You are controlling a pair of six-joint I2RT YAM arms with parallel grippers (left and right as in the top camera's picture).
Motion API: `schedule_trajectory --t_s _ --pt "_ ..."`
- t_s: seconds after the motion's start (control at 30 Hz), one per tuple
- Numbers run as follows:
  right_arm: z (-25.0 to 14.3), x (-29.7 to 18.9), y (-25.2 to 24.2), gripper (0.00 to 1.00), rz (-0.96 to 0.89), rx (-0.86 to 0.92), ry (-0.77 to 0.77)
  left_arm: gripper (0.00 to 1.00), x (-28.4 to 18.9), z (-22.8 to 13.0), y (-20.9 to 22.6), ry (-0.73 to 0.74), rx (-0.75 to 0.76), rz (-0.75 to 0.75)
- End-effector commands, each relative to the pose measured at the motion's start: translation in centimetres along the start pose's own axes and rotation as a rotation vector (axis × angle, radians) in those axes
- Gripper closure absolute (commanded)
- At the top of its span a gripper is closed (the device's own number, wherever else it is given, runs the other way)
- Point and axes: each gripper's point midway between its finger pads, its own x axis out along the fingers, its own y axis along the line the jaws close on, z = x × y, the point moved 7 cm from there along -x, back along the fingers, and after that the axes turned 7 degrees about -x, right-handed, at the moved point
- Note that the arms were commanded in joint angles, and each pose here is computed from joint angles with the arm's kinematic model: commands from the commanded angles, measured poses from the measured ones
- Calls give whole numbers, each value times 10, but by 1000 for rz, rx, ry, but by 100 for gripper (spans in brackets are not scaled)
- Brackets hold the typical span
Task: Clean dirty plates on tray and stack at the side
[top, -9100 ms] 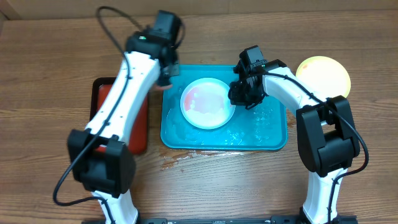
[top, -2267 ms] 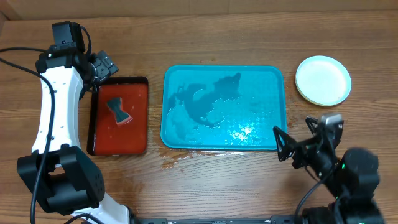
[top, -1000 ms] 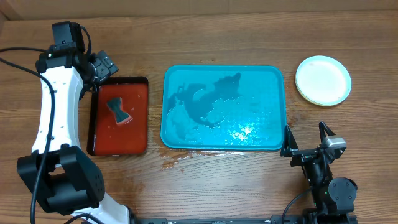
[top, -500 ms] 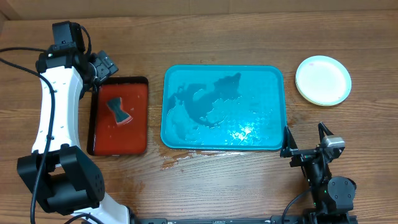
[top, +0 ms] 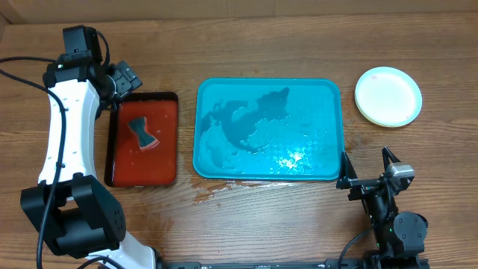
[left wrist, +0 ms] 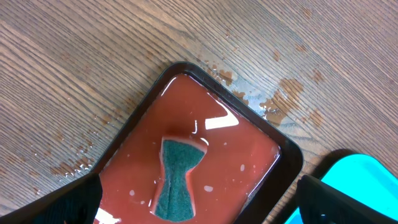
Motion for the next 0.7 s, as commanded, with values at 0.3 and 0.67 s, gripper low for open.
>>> schedule_trajectory --t_s 0.3,0.67 --pt "-2 0 -2 0 -15 -3 -5 0 0 -12 8 73 41 49" --pt "-2 0 -2 0 -15 -3 -5 0 -50 -47 22 32 287 -17"
